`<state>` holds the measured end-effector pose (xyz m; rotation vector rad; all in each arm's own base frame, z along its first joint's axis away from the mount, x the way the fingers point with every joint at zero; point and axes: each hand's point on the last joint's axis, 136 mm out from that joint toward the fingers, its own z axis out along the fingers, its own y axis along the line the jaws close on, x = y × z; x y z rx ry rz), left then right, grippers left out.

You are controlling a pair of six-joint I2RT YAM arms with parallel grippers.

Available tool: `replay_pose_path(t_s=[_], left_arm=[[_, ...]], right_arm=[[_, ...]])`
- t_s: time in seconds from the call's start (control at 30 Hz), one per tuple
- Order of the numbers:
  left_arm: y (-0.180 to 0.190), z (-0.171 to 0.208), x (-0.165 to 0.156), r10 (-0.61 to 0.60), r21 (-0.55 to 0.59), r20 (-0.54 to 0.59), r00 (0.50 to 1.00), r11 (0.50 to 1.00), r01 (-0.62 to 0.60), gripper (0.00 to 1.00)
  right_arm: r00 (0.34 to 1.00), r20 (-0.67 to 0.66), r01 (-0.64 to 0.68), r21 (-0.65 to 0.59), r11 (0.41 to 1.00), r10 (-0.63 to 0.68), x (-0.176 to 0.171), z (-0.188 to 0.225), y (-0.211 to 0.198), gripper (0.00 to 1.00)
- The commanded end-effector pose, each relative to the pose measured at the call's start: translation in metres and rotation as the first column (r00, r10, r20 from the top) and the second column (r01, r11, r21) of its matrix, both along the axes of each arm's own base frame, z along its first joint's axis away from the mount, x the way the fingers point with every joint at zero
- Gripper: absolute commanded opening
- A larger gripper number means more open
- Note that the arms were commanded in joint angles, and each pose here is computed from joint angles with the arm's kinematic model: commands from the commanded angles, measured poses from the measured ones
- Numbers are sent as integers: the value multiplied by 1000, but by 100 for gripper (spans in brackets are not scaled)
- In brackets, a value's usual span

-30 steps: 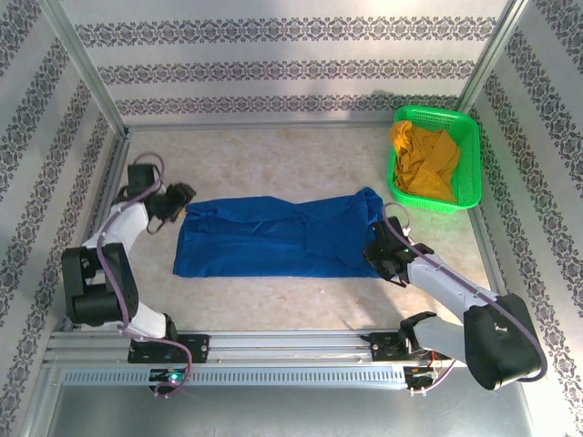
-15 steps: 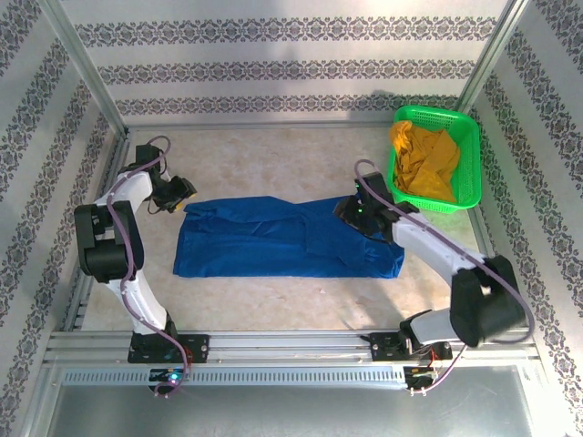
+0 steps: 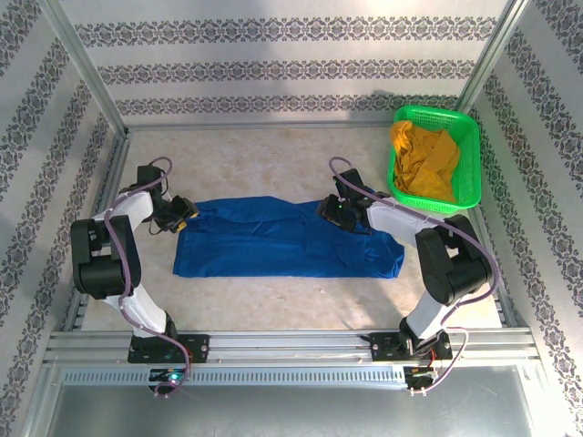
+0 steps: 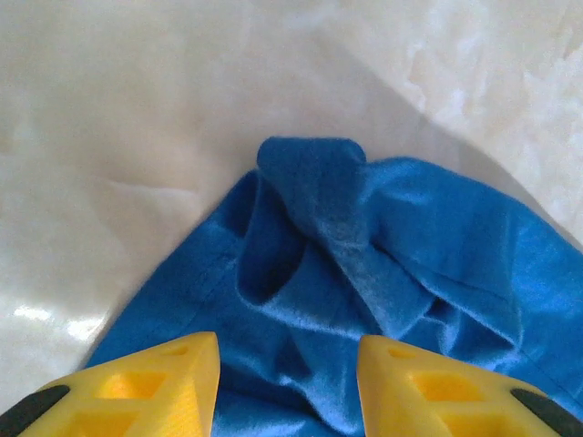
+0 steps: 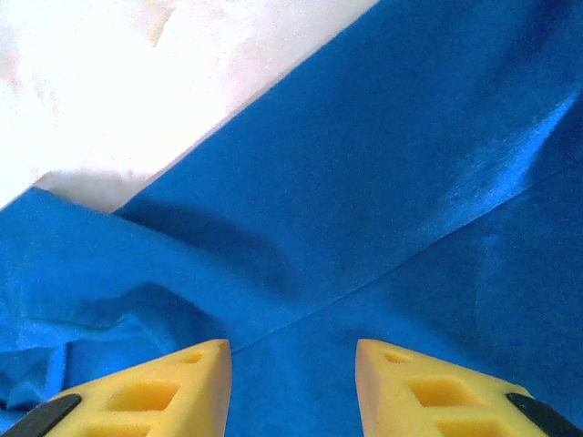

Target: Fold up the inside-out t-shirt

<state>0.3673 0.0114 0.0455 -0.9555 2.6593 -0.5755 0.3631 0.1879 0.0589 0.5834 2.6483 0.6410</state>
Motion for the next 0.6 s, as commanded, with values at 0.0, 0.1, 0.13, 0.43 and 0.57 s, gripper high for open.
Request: replay_pose_path(t_s=[0.0, 0.1, 0.13, 0.43, 0.57], left_arm=[[0, 0, 19, 15, -25, 52, 999, 1000, -14, 41], [3, -1, 27, 20, -18, 67, 998, 1000, -19, 30], [3, -2, 30, 18, -17, 72, 997, 1000, -17, 24], [11, 57, 68, 9, 3, 204, 979, 1000, -10, 0], [7, 81, 72, 40, -50, 233, 972, 998, -30, 0]], right_arm=[[998, -28, 54, 9, 998, -54, -2, -15, -9, 42], [996, -48, 78, 2, 997, -78, -5, -23, -15, 41], [995, -53, 85, -4, 996, -85, -7, -26, -17, 41], [989, -75, 123, -26, 992, -124, -12, -37, -27, 41], [988, -75, 133, -29, 991, -135, -12, -37, -29, 41]])
